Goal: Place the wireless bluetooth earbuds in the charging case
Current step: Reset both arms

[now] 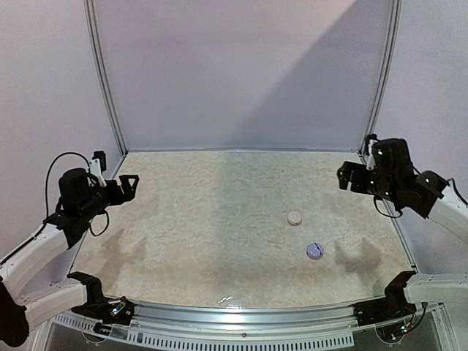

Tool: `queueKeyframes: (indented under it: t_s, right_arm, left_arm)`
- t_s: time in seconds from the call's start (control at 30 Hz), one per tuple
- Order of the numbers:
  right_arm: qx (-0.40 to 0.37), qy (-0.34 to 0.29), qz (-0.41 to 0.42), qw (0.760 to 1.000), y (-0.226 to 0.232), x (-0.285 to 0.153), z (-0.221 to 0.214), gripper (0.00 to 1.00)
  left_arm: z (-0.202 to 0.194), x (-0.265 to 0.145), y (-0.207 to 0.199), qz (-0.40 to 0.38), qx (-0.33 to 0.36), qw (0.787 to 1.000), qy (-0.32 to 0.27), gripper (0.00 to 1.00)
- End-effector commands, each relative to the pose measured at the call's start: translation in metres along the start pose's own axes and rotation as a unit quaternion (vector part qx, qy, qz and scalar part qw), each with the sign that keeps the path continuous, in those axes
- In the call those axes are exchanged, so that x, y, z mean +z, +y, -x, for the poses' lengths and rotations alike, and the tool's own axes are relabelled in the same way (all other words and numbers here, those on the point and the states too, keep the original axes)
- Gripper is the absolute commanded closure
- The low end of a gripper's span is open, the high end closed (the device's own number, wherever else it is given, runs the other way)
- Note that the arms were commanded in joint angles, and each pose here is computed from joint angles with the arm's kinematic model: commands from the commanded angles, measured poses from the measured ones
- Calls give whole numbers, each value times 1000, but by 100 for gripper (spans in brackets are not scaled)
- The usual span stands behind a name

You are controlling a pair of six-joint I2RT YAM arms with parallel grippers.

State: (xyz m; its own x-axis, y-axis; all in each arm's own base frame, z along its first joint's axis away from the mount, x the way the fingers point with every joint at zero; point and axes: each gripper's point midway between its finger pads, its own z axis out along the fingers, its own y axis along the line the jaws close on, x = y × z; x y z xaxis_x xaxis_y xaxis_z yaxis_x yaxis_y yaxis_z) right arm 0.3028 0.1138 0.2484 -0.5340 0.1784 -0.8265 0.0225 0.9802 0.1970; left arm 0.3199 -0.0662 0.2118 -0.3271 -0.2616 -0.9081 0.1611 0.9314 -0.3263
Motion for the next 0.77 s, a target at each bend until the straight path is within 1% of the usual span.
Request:
queueKeyframes:
  t_s: [0.0, 0.07, 0.1, 0.13, 0.2, 0.23, 0.27, 0.37, 0.43, 0.47, 0.6, 0.73]
  right_arm:
    - [79, -119, -33, 989, -70, -6, 5, 1]
    - [93, -151, -66, 982, -106, -14, -3, 1]
    - [98, -151, -68, 981, -114, -16, -10, 1]
    - [99, -157, -63, 981, -117, -22, -12, 1]
    - [80, -149, -60, 984, -118, -23, -20, 1]
    - [82, -148, -76, 983, -124, -24, -23, 1]
    - [104, -147, -97, 979, -133, -26, -26, 1]
    - [142, -137, -141, 970, -151, -27, -45, 1]
    - [172, -153, -122, 965, -150, -26, -49, 1]
    - [176, -163, -111, 964, -148, -27, -50, 1]
    - [209, -175, -128, 954, -160, -29, -62, 1]
    - [213, -176, -118, 954, -158, -29, -65, 1]
  left_arm:
    - [-6, -11, 56, 92, 11, 995, -23, 1]
    - [-9, -17, 73, 125, 24, 992, -26, 1]
    - [-13, -21, 83, 146, 31, 989, -16, 1]
    - [-18, -24, 91, 164, 40, 986, -6, 1]
    - [-22, -31, 108, 202, 70, 977, 1, 1]
    - [-27, -34, 116, 216, 75, 973, 5, 1]
    - [-28, -36, 121, 224, 78, 971, 7, 1]
    - [-33, -38, 129, 229, 67, 971, 14, 1]
    - [-34, -38, 130, 224, 61, 972, 15, 1]
    - [-34, -38, 131, 224, 61, 972, 15, 1]
    - [-40, -37, 133, 224, 66, 972, 25, 1]
    - [-42, -38, 134, 226, 65, 972, 24, 1]
